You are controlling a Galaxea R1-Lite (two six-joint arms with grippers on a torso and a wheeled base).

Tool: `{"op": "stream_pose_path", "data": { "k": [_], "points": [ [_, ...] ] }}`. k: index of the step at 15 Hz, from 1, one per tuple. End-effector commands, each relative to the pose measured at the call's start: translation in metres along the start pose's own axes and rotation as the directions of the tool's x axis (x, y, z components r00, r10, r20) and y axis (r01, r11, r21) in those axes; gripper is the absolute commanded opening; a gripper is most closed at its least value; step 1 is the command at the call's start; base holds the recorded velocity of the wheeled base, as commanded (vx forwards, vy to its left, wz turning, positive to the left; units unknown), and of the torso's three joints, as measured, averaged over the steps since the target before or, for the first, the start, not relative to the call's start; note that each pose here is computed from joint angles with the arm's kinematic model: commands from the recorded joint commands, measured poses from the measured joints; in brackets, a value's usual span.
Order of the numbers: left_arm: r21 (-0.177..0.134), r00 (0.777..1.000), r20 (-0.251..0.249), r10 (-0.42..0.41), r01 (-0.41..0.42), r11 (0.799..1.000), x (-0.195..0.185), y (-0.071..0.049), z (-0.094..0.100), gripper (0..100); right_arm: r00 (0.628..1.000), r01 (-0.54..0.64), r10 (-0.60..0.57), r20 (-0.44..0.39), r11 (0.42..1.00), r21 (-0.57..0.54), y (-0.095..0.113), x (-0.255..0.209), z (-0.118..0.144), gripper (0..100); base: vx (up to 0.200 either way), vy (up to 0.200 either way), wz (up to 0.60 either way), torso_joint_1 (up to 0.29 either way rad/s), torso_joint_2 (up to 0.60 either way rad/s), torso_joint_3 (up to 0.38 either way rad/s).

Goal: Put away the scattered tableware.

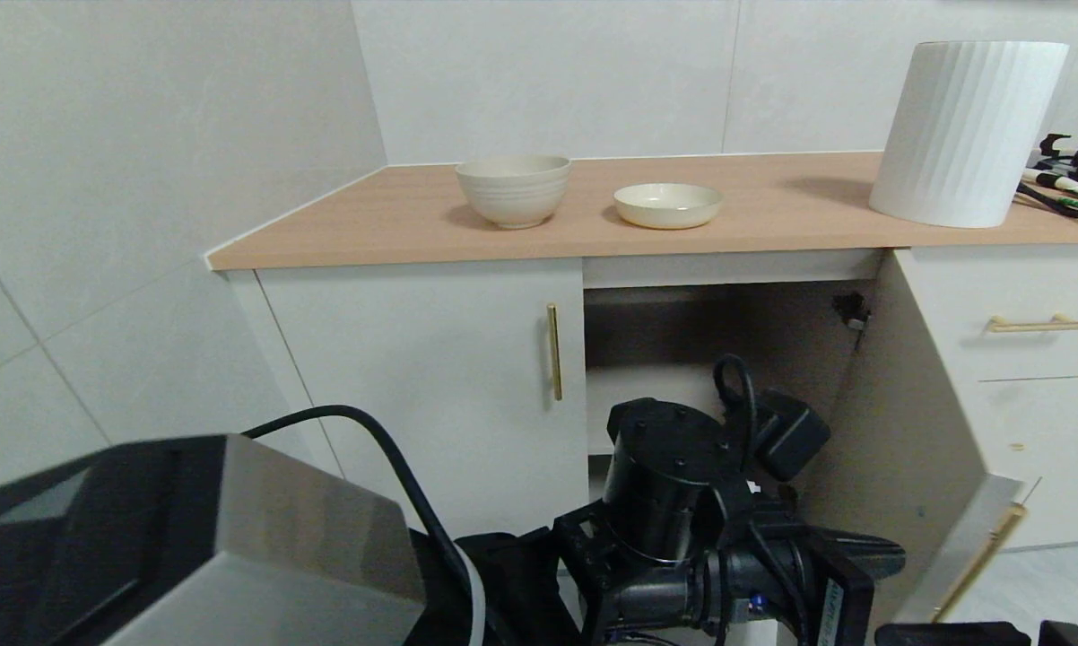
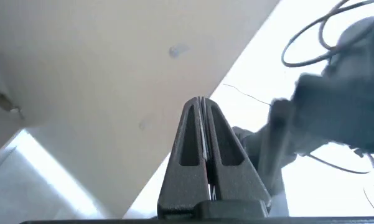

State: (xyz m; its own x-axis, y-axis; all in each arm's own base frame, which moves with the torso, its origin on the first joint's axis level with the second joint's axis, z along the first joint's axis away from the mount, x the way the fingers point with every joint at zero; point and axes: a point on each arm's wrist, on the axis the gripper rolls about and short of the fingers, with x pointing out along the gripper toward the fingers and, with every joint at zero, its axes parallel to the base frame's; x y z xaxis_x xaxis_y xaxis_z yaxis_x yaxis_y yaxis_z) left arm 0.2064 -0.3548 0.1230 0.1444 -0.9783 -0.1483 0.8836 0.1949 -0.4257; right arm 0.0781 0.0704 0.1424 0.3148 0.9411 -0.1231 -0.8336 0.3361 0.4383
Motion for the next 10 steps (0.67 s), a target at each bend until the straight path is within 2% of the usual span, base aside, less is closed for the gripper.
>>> {"op": "stream_pose_path", "data": {
  "k": [1, 2, 3, 4, 5, 6, 8, 9, 10],
  "points": [
    [0.000, 0.999, 0.026, 0.026, -0.026, 1.000, -0.021, -0.001, 0.012, 0, 0.994, -0.094, 0.097, 0.046, 0.993, -0.070, 0.031, -0.022, 0.018, 100, 0.000, 0.000, 0.00, 0.000, 0.00, 0.000],
    [-0.016, 0.995, 0.045, 0.086, -0.085, 0.996, -0.041, 0.016, 0.016, 0, 0.997, -0.079, 0.080, 0.013, 0.996, -0.042, 0.033, -0.023, 0.022, 100, 0.000, 0.000, 0.00, 0.000, 0.00, 0.000],
    [-0.019, 0.994, 0.050, 0.096, -0.096, 0.995, -0.045, 0.019, 0.017, 0, 0.997, -0.074, 0.074, 0.009, 0.997, -0.037, 0.033, -0.022, 0.022, 100, 0.000, 0.000, 0.00, 0.000, 0.00, 0.000],
    [-0.024, 0.983, 0.093, 0.159, -0.157, 0.987, -0.075, 0.031, 0.024, 0, 0.999, -0.045, 0.045, -0.024, 0.999, -0.007, 0.027, -0.015, 0.023, 100, 0.000, 0.000, 0.00, 0.000, 0.00, 0.000],
    [-0.032, 0.968, 0.120, 0.219, -0.216, 0.976, -0.097, 0.036, 0.029, 0, 0.999, 0.015, -0.015, -0.038, 1.000, 0.015, 0.019, -0.003, 0.029, 100, 0.000, 0.000, 0.00, 0.000, 0.00, 0.000],
    [-0.036, 0.957, 0.140, 0.253, -0.251, 0.967, -0.111, 0.037, 0.033, 0, 0.997, 0.068, -0.067, -0.040, 0.997, 0.027, 0.013, 0.006, 0.036, 100, 0.000, 0.000, 0.00, 0.000, 0.00, 0.000],
    [-0.057, 0.924, 0.163, 0.347, -0.342, 0.938, -0.163, 0.030, 0.044, 0, 0.968, 0.242, -0.242, -0.061, 0.970, -0.010, -0.010, 0.037, 0.053, 100, 0.000, 0.000, 0.00, 0.000, 0.00, 0.000],
    [-0.079, 0.890, 0.158, 0.427, -0.420, 0.904, -0.191, 0.021, 0.049, 0, 0.937, 0.344, -0.345, -0.048, 0.938, -0.036, -0.022, 0.053, 0.064, 100, 0.000, 0.000, 0.00, 0.000, 0.00, 0.000],
    [-0.117, 0.830, 0.144, 0.539, -0.526, 0.842, -0.215, 0.010, 0.052, 0, 0.914, 0.403, -0.404, -0.037, 0.914, -0.035, -0.031, 0.063, 0.074, 100, 0.000, 0.000, 0.00, 0.000, 0.00, 0.000]
  ]
}}
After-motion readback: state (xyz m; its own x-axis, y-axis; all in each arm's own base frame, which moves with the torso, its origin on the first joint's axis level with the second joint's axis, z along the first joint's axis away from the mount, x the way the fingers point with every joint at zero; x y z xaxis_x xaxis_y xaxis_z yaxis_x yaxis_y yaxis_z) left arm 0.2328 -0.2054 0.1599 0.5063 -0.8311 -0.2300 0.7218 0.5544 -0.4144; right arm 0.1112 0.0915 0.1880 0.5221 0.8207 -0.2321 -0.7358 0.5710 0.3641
